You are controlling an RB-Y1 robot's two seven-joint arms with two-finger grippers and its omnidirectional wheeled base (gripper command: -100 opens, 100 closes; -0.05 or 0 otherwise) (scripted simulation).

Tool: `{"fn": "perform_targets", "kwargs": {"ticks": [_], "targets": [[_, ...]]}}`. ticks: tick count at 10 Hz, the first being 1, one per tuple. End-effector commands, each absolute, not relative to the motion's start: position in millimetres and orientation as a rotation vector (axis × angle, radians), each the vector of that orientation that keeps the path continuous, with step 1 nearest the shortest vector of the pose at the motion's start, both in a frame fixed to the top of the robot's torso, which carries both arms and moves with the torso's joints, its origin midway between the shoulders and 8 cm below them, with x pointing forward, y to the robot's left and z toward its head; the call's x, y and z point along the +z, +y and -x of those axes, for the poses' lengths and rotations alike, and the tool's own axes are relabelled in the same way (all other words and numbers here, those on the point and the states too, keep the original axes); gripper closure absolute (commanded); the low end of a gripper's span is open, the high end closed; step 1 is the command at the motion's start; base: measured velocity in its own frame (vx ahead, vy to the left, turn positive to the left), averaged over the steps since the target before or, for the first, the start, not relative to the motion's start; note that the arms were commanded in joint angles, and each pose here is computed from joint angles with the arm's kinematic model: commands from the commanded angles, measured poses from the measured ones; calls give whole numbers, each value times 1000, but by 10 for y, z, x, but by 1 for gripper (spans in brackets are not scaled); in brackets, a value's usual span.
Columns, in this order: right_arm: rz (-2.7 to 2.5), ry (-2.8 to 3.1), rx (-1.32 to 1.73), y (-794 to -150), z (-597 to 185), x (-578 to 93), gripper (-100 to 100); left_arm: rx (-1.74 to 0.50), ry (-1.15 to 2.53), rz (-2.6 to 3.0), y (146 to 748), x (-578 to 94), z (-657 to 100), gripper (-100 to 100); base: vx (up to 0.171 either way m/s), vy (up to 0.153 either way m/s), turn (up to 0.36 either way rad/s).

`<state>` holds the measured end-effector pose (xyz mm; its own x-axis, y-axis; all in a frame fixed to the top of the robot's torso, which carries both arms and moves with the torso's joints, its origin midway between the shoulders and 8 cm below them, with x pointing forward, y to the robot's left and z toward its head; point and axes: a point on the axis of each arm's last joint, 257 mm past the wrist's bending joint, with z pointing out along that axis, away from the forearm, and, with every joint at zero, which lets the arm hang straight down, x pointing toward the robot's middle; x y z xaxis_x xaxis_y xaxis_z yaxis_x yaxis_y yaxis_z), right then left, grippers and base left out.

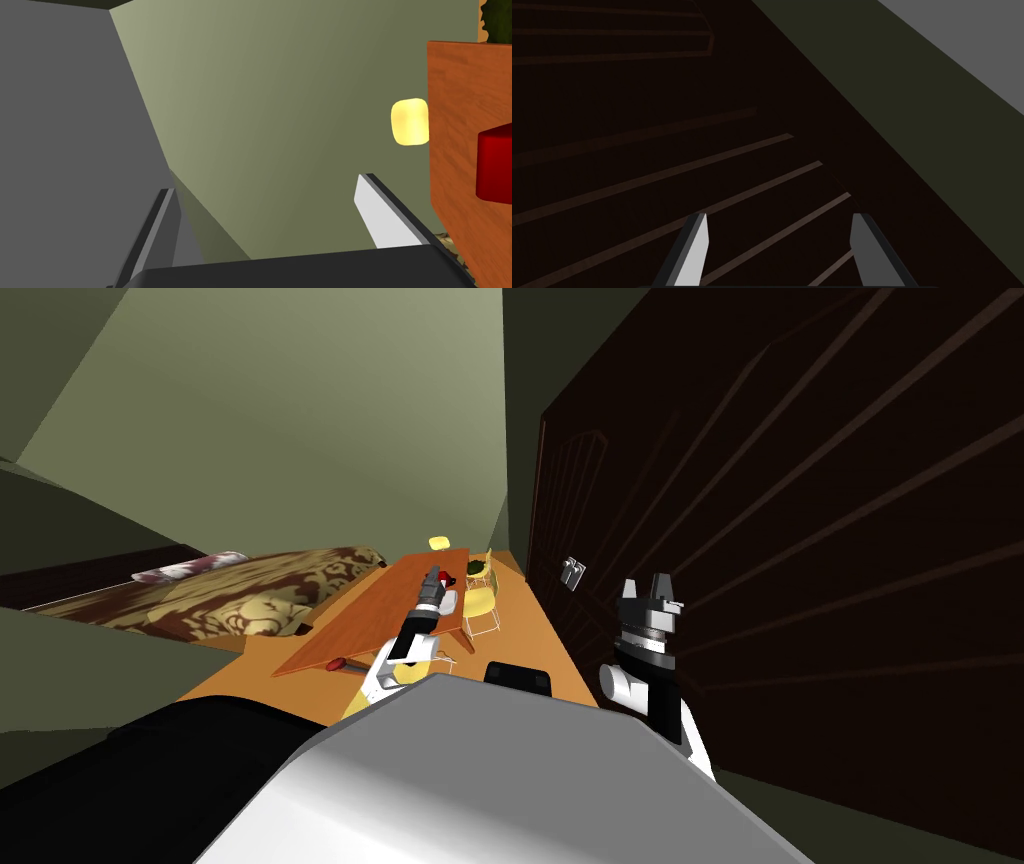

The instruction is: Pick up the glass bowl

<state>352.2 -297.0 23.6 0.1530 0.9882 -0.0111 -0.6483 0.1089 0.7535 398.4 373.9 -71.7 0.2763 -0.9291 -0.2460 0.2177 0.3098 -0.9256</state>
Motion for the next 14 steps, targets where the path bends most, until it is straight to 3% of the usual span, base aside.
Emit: {"fn": "perform_targets", "kwargs": {"ticks": [1,14], "targets": [[-695,610,1319,-2970,-3522,236,0,-910,996,987,3862,-912,-4002,-100,42,-62,66],[-695,610,1319,-2970,-3522,236,0,-761,1149,1355,4411,-1973,-3971,-100,39,-35,36]]}}
